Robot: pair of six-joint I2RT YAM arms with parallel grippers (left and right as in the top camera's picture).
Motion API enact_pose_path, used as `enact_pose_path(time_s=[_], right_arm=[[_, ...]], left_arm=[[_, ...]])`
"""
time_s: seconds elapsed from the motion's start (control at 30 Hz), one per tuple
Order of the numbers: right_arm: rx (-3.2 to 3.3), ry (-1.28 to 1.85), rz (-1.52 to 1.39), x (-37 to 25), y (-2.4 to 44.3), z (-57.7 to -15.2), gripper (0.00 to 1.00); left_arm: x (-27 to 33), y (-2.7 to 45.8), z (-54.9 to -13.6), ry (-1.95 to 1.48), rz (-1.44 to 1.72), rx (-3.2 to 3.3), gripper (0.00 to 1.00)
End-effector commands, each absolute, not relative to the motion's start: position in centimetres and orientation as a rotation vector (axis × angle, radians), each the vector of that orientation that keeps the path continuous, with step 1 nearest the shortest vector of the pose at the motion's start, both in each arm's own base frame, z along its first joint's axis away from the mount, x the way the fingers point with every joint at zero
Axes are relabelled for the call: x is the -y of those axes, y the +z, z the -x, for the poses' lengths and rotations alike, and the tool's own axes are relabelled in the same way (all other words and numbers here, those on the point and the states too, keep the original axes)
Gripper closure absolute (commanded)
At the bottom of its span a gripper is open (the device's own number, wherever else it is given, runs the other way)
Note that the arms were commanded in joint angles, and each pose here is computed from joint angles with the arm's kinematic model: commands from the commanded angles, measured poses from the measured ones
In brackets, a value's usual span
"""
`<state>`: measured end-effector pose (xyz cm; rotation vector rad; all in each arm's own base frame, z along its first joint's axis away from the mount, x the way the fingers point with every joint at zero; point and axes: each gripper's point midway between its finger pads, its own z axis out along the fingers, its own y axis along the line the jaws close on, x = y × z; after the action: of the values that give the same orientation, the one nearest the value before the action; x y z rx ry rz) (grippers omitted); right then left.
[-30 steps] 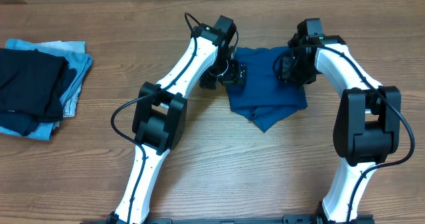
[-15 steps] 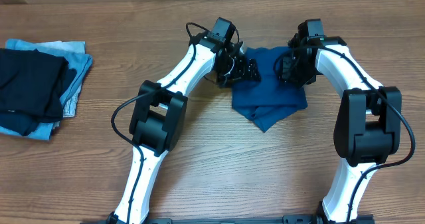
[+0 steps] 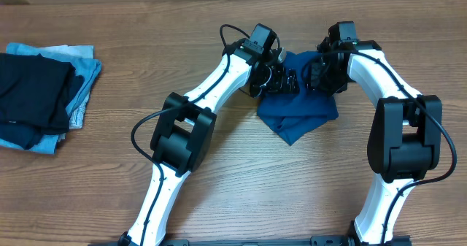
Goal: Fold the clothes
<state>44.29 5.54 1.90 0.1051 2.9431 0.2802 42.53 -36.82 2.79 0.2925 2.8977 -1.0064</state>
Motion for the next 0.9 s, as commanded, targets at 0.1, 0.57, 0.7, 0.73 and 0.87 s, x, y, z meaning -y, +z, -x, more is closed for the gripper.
enact_pose_path(time_s=[0.1,0.57,0.7,0.73,0.87], right_arm=[[-3.029,0.398,-0.091,-7.6,-0.7,-42.1,0.48],[-2.671,0.229,-0.287,-0.4,17.9,-49.2,0.58],[-2.63,0.193,-0.449,5.6,19.6,-48.3,0.51],[-2.627,0.184,-0.485,6.8,19.5,-48.1,0.5],[-2.59,0.15,-0.618,11.8,19.5,-47.2,0.29]], left_arm=[[39.2,0.5,-41.5,-0.922,-0.399,-2.868,0.07],[35.3,6.9,-45.7,-0.505,-0.506,-2.74,0.96],[32.8,15.2,-48.1,-0.279,-0.651,-2.557,0.96],[31.8,17.1,-48.9,-0.236,-0.614,-2.53,0.96],[25.9,23.5,-50.7,-0.091,-0.459,-2.459,0.96]])
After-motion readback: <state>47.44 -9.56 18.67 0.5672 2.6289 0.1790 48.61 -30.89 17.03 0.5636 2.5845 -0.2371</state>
